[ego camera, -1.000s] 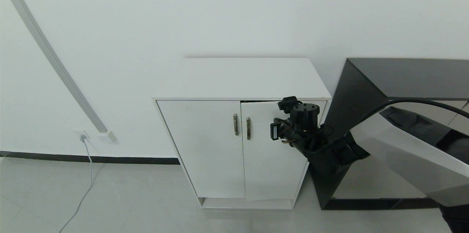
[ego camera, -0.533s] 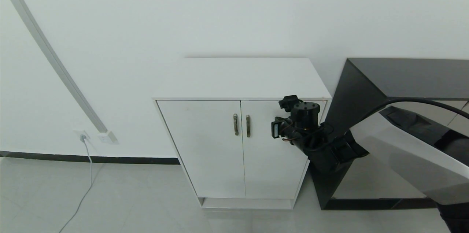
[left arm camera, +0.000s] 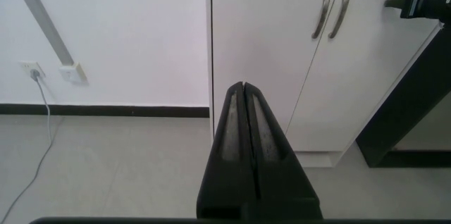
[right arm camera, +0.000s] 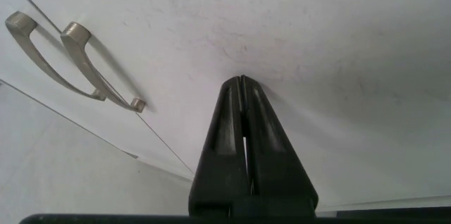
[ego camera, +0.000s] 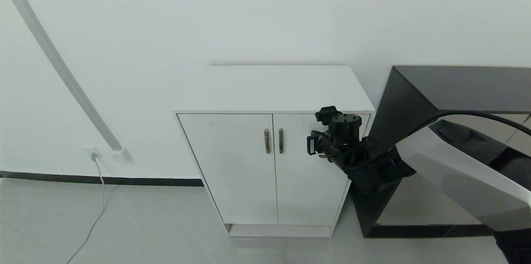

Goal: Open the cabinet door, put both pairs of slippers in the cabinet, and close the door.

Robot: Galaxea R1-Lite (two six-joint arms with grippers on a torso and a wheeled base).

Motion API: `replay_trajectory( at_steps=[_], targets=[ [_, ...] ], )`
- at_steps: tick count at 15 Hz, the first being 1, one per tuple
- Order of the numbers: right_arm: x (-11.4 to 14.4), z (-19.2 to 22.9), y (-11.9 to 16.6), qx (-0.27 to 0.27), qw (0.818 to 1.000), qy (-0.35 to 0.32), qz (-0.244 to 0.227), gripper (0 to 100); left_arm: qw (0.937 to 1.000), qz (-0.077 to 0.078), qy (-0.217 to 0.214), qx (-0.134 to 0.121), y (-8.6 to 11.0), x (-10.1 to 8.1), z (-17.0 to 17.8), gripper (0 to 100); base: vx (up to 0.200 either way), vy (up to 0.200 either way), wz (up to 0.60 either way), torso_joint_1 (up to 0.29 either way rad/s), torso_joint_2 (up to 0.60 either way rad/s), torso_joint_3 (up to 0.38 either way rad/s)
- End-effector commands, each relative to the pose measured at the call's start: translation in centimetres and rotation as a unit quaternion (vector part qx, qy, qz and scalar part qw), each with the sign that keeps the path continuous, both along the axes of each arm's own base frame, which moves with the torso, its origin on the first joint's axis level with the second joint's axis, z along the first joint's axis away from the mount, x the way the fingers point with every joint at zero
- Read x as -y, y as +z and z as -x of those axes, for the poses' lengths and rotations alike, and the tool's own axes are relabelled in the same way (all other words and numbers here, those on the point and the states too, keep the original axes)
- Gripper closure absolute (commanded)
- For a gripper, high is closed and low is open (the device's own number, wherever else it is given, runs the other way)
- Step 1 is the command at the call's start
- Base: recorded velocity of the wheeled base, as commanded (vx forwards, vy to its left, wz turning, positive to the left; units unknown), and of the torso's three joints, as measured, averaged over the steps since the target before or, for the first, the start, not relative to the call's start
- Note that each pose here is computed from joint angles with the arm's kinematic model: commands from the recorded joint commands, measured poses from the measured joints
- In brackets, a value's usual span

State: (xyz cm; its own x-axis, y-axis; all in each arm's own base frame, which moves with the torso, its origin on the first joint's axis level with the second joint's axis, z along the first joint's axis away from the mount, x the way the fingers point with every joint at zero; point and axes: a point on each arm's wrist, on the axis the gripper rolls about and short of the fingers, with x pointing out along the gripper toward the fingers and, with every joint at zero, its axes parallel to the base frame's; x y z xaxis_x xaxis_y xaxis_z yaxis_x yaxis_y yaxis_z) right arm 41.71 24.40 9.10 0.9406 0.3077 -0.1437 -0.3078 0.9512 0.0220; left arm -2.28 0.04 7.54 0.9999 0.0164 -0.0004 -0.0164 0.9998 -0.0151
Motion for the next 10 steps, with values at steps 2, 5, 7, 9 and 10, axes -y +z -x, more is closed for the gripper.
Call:
replay_trajectory(
  at_steps=[2, 5, 7, 9, 10],
  targets=[
    [0.1, 0.4, 0.1, -0.003, 1.000, 0.001, 0.001, 100, 1.0000, 0.000, 0.000, 0.000, 0.0, 0.0, 0.0, 100, 0.000, 0.000, 0.00, 0.000, 0.00, 0.000],
    [0.8, 2.1, 1.2, -0.007, 1.000, 0.005, 0.003, 100, 1.0000, 0.000, -0.001, 0.000, 0.0, 0.0, 0.0, 100, 0.000, 0.000, 0.00, 0.000, 0.00, 0.000],
    [1.6, 3.7, 2.3, -0.001, 1.000, 0.003, -0.001, 100, 1.0000, 0.000, 0.000, 0.000, 0.0, 0.0, 0.0, 100, 0.000, 0.000, 0.00, 0.000, 0.00, 0.000],
    [2.9, 5.8, 3.3, 0.001, 1.000, 0.002, -0.002, 100, 1.0000, 0.000, 0.000, 0.000, 0.0, 0.0, 0.0, 100, 0.000, 0.000, 0.00, 0.000, 0.00, 0.000],
    [3.7, 6.9, 3.8, 0.001, 1.000, 0.000, -0.002, 100, 1.0000, 0.001, 0.000, 0.000, 0.0, 0.0, 0.0, 100, 0.000, 0.000, 0.00, 0.000, 0.00, 0.000]
  ],
)
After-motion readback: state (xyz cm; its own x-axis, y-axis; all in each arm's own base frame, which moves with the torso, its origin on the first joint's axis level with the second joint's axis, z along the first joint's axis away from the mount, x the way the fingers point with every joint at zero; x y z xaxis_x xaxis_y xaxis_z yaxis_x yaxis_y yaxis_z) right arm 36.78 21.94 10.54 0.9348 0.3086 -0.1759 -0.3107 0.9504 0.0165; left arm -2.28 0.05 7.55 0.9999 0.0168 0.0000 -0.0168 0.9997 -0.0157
